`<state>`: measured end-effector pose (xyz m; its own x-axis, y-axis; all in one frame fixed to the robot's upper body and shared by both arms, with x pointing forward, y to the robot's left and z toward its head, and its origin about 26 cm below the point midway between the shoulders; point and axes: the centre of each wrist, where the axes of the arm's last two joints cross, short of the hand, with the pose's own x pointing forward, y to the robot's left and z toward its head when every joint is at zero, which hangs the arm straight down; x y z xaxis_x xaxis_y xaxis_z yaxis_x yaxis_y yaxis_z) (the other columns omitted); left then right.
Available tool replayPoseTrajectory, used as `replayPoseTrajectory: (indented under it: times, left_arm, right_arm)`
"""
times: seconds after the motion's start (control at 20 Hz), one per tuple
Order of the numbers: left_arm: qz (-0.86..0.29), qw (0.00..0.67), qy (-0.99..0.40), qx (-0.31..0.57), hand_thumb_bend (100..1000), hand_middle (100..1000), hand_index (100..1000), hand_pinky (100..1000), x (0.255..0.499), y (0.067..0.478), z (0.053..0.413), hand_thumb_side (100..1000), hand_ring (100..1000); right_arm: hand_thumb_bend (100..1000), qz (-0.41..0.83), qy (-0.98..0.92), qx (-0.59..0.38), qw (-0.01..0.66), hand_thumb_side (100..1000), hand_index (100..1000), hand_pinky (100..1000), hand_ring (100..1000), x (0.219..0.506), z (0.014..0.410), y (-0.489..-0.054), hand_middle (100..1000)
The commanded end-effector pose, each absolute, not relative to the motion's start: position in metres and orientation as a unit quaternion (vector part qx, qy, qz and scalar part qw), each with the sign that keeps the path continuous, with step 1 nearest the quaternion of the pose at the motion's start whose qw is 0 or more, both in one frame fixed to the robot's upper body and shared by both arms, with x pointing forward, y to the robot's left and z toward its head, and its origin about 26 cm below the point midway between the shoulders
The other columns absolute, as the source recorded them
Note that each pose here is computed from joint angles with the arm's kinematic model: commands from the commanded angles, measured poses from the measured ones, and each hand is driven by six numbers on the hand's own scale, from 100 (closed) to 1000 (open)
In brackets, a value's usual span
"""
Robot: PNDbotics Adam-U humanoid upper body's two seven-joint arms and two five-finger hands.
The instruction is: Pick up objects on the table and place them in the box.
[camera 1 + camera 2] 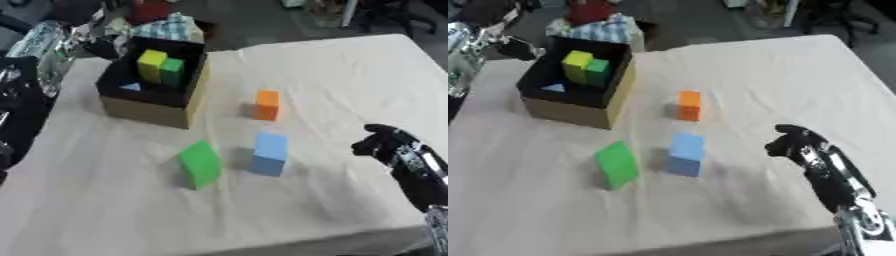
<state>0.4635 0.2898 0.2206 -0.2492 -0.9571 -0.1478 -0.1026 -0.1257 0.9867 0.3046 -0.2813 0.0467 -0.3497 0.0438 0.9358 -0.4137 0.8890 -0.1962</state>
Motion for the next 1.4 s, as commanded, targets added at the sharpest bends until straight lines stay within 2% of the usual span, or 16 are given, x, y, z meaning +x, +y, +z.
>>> replayPoseTrajectory:
  times: [0.05, 0.3, 0.35, 0.4, 0.7, 0.85, 1.1, 1.4]
  left_arm:
    - [-0.612, 0.326, -0.550, 0.465, 414, 744, 873, 837, 0.451, 0.285, 0.238, 162, 760]
    - [-0.697, 0.270, -0.539, 0.389, 461, 778, 887, 839, 0.429, 0.264, 0.228, 159, 789]
    - [-0.713, 0.256, -0.536, 0.372, 549, 784, 890, 840, 0.424, 0.258, 0.227, 213, 794]
    - [-0.728, 0.241, -0.535, 0.355, 486, 788, 893, 842, 0.419, 0.253, 0.227, 163, 797]
    - [-0.780, 0.178, -0.533, 0.275, 492, 802, 904, 844, 0.396, 0.236, 0.235, 158, 808]
    - [-0.798, 0.172, -0.525, 0.240, 485, 801, 903, 845, 0.398, 0.236, 0.234, 155, 810]
    - [-0.828, 0.176, -0.502, 0.179, 400, 765, 882, 844, 0.406, 0.237, 0.217, 137, 790]
    - [-0.851, 0.178, -0.477, 0.128, 397, 777, 891, 848, 0.418, 0.241, 0.203, 151, 795]
  right_arm:
    - [100, 0.212, -0.800, 0.109, 0.550, 727, 813, 729, 707, 0.306, 0.054, -0.285, 579]
    - [100, 0.215, -0.799, 0.108, 0.551, 728, 813, 729, 707, 0.307, 0.054, -0.285, 579]
    - [100, 0.215, -0.799, 0.108, 0.551, 728, 813, 729, 707, 0.307, 0.054, -0.285, 579]
    - [100, 0.216, -0.799, 0.108, 0.550, 727, 813, 729, 707, 0.307, 0.054, -0.285, 579]
    - [100, 0.216, -0.799, 0.108, 0.551, 727, 813, 729, 707, 0.307, 0.054, -0.285, 579]
    - [100, 0.217, -0.798, 0.108, 0.551, 727, 813, 729, 706, 0.306, 0.054, -0.285, 579]
    - [100, 0.217, -0.798, 0.108, 0.552, 729, 812, 729, 706, 0.306, 0.053, -0.285, 579]
    - [100, 0.217, -0.798, 0.109, 0.551, 729, 812, 729, 706, 0.307, 0.054, -0.285, 579]
